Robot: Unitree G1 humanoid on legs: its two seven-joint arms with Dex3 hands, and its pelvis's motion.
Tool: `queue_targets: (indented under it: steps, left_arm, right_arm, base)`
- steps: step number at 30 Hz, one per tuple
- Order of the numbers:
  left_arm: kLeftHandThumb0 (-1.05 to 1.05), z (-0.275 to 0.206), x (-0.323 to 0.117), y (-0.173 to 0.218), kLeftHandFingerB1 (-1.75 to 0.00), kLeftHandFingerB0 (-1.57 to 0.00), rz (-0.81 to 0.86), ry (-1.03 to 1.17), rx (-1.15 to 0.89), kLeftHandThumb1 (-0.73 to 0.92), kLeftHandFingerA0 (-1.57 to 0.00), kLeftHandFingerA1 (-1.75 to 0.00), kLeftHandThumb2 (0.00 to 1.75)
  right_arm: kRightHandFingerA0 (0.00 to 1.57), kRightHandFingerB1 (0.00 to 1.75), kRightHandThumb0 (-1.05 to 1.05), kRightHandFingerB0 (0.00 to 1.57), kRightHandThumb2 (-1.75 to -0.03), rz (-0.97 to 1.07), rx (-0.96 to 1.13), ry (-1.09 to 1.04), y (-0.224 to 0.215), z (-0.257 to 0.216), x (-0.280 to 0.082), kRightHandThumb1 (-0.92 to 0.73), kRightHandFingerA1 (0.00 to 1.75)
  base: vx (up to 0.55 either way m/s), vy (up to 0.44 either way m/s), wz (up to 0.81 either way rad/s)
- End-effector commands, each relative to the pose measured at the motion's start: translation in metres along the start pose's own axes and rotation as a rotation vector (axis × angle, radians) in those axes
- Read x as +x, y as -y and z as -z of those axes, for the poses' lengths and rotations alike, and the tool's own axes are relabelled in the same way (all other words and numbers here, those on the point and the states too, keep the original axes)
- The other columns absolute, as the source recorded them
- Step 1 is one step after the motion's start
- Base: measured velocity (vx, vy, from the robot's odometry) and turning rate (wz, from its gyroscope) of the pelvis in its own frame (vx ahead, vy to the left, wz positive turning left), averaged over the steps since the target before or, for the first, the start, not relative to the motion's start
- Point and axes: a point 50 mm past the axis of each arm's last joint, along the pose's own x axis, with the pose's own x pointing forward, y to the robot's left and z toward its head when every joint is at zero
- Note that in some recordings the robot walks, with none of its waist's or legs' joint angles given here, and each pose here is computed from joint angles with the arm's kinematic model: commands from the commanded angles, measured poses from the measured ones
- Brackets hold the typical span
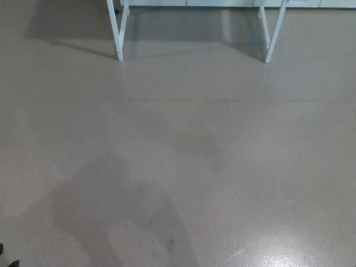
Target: The robot picks up a bottle from a person using its left hand and walk towards the table in frontand put the bottle on the table.
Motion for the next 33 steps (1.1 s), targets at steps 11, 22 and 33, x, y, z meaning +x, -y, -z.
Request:
queue_targets:
  steps: [11,22,33]
  left_arm:
    - [-0.35,0.002,-0.004,-0.010,-0.31,-0.22,0.004,0.038,0.000,0.67,-0.34,-0.39,0.60]
    - [-0.47,0.010,-0.007,-0.009,-0.38,-0.17,0.021,0.039,-0.037,0.52,-0.24,-0.43,0.72]
    - [-0.66,-0.064,-0.068,0.025,-0.13,0.00,0.480,0.697,0.016,0.40,0.00,-0.20,0.80]
  right_arm:
    - [0.57,0.47,-0.52,0.31,-0.89,0.020,0.004,0.026,0.009,0.004,-0.003,-0.64,0.57]
    - [0.59,0.47,-0.53,0.32,-0.89,-0.008,-0.016,0.012,0.006,0.010,-0.005,-0.64,0.58]
    - [0.59,0.48,-0.53,0.33,-0.89,-0.025,-0.035,-0.011,0.004,0.016,-0.007,-0.63,0.58]
  base:
    - [0.00,0.000,0.00]
    - [0.00,0.000,0.00]
    - [0.00,0.000,0.00]
